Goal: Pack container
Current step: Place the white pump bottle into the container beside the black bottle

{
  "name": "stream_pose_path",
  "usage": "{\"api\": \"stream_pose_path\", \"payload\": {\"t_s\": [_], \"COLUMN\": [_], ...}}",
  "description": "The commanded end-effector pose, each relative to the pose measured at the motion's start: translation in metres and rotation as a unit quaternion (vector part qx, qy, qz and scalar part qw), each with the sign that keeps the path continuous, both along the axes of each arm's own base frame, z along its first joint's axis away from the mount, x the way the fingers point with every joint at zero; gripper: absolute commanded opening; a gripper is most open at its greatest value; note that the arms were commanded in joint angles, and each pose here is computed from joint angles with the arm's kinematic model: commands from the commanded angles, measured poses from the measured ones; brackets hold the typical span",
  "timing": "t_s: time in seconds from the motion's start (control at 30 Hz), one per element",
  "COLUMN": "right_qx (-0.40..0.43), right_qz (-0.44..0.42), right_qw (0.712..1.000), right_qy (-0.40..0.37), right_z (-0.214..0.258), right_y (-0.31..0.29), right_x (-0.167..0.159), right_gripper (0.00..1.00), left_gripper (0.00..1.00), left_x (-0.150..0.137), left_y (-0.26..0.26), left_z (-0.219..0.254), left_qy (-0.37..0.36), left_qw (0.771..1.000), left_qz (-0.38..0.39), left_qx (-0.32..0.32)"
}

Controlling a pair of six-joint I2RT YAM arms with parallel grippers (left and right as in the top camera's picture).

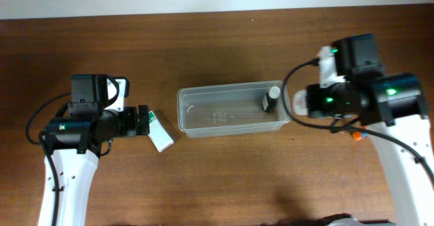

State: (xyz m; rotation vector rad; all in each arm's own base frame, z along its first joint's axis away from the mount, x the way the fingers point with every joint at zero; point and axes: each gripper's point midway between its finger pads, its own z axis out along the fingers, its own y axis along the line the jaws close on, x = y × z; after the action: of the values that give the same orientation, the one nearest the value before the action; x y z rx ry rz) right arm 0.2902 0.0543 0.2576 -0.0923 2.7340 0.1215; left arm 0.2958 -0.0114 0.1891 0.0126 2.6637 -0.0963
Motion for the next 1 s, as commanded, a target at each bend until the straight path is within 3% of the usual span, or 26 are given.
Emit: {"api": "stream_pose_path", "payload": {"t_s": [0.0, 0.27, 0.73, 0.97], "right_qx": [0.000, -0.013, -0.037, -0.038], "right_qz": [0.030, 0.045, 0.044, 0.044], "right_qw": [0.999, 0.996, 0.983, 0.982], "right_qy": [0.012, 0.071, 0.177, 0.182], "right_z": [-0.017, -0.070, -0.148, -0.149], "right_y": [0.022, 0.039, 0.043, 0.042], "right_x": [0.010, 0.034, 0.048, 0.046], "right_gripper": [0.13, 0.13, 0.14, 0.31], "left_gripper": [0.99, 0.99, 0.99, 0.99], "left_x": [0.004, 0.004, 0.004, 0.004], "left_y": [0.000, 0.000, 0.000, 0.000], "left_z": [0.006, 0.006, 0.006, 0.006], "left_qy": [-0.008, -0.008, -0.008, -0.008], "left_qw": [1.000, 1.000, 1.000, 1.000], "left_qz": [0.002, 0.002, 0.002, 0.002], "left_qx": [-0.005, -0.005, -0.005, -0.005]}}
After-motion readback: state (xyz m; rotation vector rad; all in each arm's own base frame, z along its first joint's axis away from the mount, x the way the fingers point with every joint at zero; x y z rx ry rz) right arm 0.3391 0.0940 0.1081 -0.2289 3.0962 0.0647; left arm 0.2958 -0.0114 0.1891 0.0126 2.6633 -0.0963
